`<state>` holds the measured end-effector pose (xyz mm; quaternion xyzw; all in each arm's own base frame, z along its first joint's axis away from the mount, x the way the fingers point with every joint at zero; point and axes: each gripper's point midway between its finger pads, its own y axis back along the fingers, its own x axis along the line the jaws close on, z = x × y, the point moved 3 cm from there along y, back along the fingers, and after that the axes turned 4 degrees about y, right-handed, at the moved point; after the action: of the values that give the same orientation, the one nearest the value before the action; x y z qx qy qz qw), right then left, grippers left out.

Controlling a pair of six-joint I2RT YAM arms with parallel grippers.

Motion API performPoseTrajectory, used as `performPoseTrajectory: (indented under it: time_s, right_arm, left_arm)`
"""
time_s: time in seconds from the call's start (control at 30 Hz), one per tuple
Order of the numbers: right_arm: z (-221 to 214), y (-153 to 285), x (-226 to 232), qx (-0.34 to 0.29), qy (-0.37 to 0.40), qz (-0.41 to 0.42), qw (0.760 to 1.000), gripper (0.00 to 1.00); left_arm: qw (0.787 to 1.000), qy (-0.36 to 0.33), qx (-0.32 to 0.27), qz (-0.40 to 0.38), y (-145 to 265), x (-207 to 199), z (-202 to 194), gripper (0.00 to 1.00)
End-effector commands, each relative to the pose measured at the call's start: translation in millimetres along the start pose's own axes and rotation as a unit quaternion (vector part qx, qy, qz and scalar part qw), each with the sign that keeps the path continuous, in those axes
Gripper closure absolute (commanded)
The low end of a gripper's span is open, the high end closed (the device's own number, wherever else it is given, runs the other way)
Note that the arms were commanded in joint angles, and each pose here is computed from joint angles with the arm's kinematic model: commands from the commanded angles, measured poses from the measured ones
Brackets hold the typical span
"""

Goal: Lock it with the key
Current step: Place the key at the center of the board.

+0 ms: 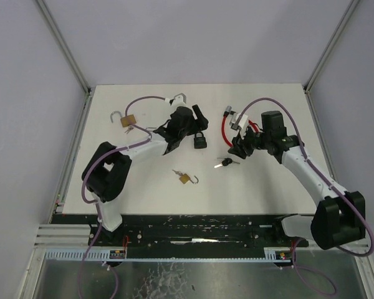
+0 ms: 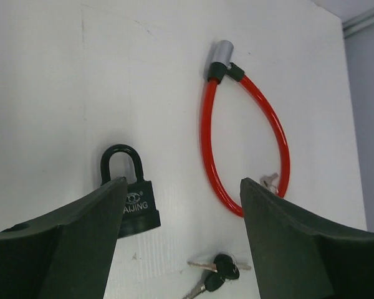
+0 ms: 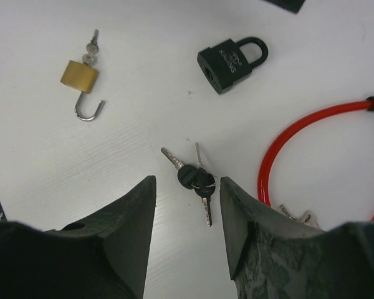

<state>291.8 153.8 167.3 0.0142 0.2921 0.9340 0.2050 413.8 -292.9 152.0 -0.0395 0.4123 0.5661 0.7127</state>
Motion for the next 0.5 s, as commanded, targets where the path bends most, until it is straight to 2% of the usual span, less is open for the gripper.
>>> performPoseTrajectory:
  time_s: [0.0, 0.13, 0.27, 0.33, 0.47]
  right_arm:
    - [45, 28, 12, -0.062, 0.039, 0.022, 0.997, 0.48]
    - [61, 39, 19, -0.076, 0.032, 0.035, 0.996, 0.48]
    - [46, 37, 19, -0.079, 0.028, 0.019, 0.996, 0.45]
    - [36, 41, 11, -0.08, 0.015, -0.005, 0.997, 0.43]
    - [33, 44, 6, -0.088, -0.008, -0.003, 0.996, 0.41]
  left_arm:
    - [0.995, -0.019, 0.011, 0.094, -16, 16, -6, 0.3]
    - [0.986, -0.049, 0.005, 0.162, -24, 22, -9, 0.32]
    - [0.979, -0.055, -0.007, 0.196, -24, 27, -11, 0.32]
    - [0.976, -0.057, 0.001, 0.21, -27, 30, -14, 0.3]
    - [0.971, -0.059, 0.025, 0.23, -35, 35, -25, 0.27]
